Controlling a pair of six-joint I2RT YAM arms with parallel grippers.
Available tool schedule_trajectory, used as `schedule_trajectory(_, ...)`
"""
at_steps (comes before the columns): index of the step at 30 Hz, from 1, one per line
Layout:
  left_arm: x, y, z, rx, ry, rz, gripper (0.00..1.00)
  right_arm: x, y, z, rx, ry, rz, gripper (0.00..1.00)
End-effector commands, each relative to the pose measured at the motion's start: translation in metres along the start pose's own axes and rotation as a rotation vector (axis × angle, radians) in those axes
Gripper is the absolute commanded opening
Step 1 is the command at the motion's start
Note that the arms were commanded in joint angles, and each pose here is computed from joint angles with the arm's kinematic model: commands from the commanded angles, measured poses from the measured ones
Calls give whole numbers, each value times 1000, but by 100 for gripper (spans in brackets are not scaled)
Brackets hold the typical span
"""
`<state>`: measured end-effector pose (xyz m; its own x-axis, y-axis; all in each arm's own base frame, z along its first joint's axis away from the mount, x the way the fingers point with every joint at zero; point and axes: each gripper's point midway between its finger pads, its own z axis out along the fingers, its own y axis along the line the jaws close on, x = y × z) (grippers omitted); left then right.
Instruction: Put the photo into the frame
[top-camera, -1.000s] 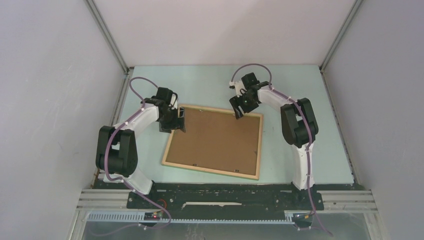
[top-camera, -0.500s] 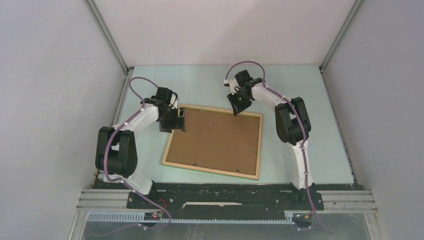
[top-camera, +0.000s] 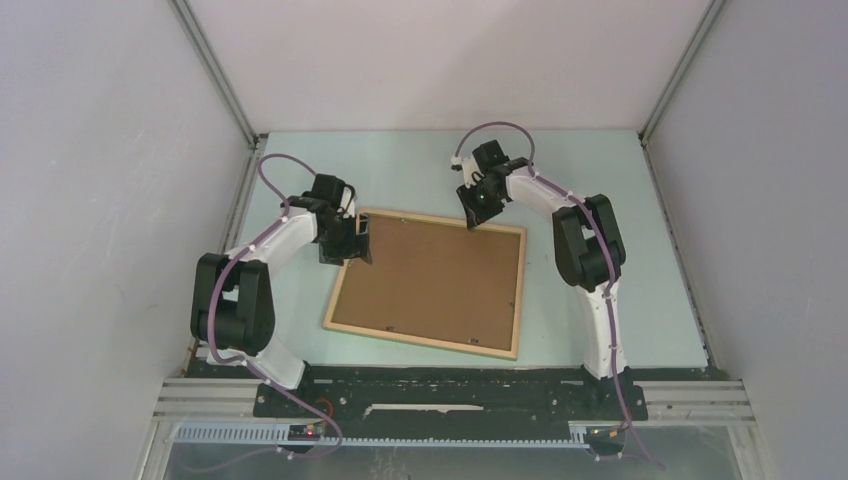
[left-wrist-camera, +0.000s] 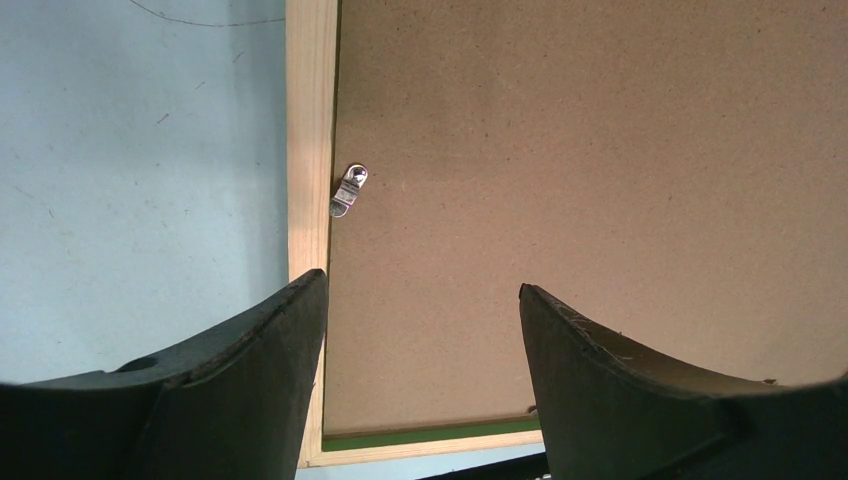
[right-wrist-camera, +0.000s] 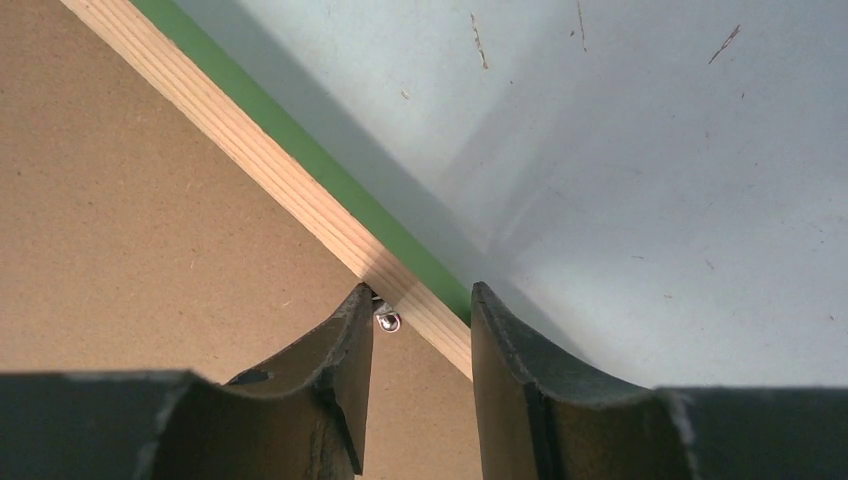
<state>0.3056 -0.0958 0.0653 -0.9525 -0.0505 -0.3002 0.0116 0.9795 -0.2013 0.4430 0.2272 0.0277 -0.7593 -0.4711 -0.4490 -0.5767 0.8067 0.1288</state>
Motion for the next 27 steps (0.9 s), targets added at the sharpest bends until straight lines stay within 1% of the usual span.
schedule_trajectory(1, -2, 1, -6, -2, -38, 15, 77, -1, 7, -9, -16, -13, 89, 0)
schedule_trajectory(2, -2, 1, -5, -5, -38, 13, 77, -4, 9, -12, -12, -12, 86, 3)
schedule_trajectory(3, -2, 2, -5, -8, -38, 12, 77, -7, 9, -15, 3, -16, 85, 16)
schedule_trajectory(4, -2, 3, -5, -12, -38, 13, 78, -10, 9, -18, 19, -27, 81, 33)
schedule_trajectory(5, -2, 4, -5, -19, -40, 12, 78, -16, 10, -23, 32, -45, 71, 46)
schedule_trajectory(6, -3, 6, -5, -28, -44, 11, 79, -20, 10, -26, 45, -61, 63, 55)
schedule_trajectory(7, -4, 7, -5, -36, -48, 9, 80, -24, 12, -29, 51, -73, 52, 60)
schedule_trajectory(8, -6, 9, -5, -41, -52, 5, 81, -27, 13, -31, 54, -82, 47, 64)
schedule_trajectory(10, -8, 11, -5, -37, -54, -9, 81, -31, 16, -33, 60, -84, 58, 67)
schedule_trajectory(14, -12, 14, -4, 3, -60, -56, 82, -27, 10, -46, 112, -84, 209, 72)
schedule_trajectory(15, -12, 16, -3, 4, -57, -66, 82, -25, 11, -53, 121, -91, 255, 72)
schedule_trajectory(18, -13, 22, 0, -4, -50, -88, 82, -13, 18, -78, 135, -126, 318, 77)
schedule_trajectory(19, -13, 22, 0, -5, -48, -93, 82, -9, 18, -93, 151, -151, 339, 78)
schedule_trajectory(22, -12, 24, 3, -10, -40, -98, 82, 18, 18, -111, 140, -163, 404, 79)
schedule_trajectory(23, -12, 24, 3, -9, -37, -99, 82, 35, 19, -111, 136, -141, 416, 79)
schedule_trajectory(27, -12, 28, 5, -26, -34, -104, 82, 76, 13, -120, 168, -108, 445, 79)
